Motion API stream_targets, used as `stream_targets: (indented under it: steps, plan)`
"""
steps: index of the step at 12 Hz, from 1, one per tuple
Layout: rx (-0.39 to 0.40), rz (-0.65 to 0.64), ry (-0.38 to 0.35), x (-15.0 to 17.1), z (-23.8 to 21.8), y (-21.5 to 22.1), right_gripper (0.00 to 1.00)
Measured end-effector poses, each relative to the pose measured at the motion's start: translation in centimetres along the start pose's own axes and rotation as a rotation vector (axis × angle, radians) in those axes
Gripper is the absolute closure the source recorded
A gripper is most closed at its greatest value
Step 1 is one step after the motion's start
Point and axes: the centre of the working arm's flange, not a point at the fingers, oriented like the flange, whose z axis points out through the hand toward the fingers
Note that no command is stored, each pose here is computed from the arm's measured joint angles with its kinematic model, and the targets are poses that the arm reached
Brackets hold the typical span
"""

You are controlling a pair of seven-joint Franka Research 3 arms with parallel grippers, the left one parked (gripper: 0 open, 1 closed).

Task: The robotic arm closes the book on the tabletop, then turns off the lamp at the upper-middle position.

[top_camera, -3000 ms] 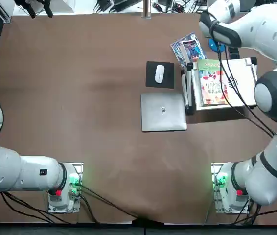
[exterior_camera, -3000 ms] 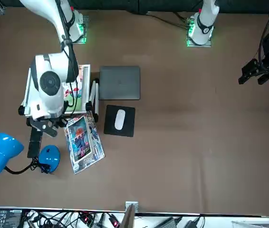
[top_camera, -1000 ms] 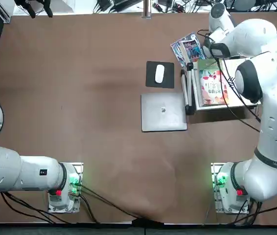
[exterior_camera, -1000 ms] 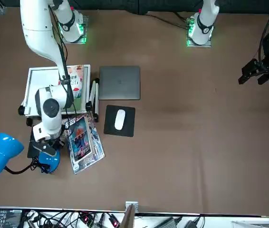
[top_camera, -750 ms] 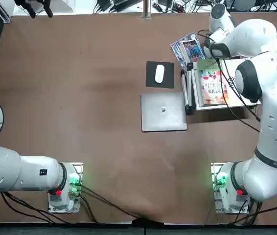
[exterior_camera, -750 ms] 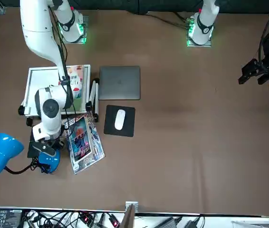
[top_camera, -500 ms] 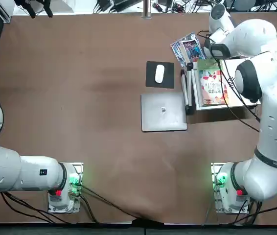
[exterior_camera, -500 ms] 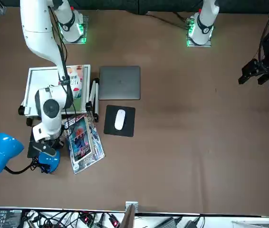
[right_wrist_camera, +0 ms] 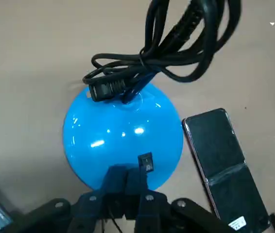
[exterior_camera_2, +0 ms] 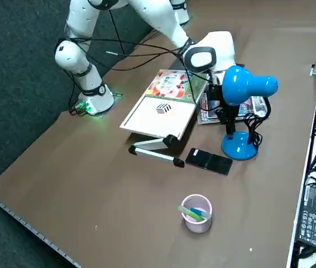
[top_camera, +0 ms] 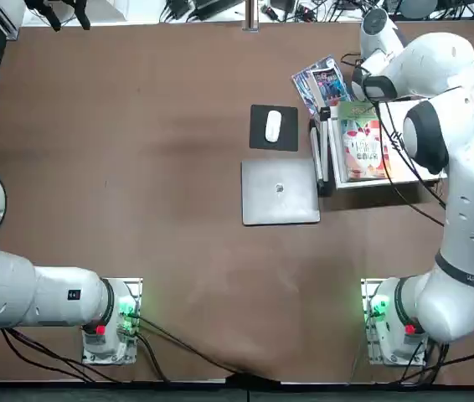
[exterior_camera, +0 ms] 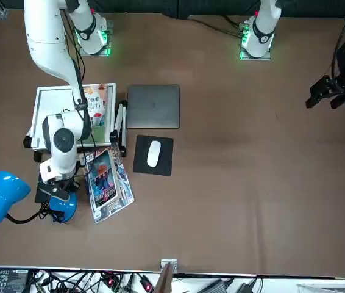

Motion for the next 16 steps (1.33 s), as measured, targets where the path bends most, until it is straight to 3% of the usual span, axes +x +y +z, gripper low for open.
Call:
stream_targets:
  steps: [16]
  plan:
    - [0.019, 0.023, 0.028, 1.0, 0.5, 1.5, 0.99]
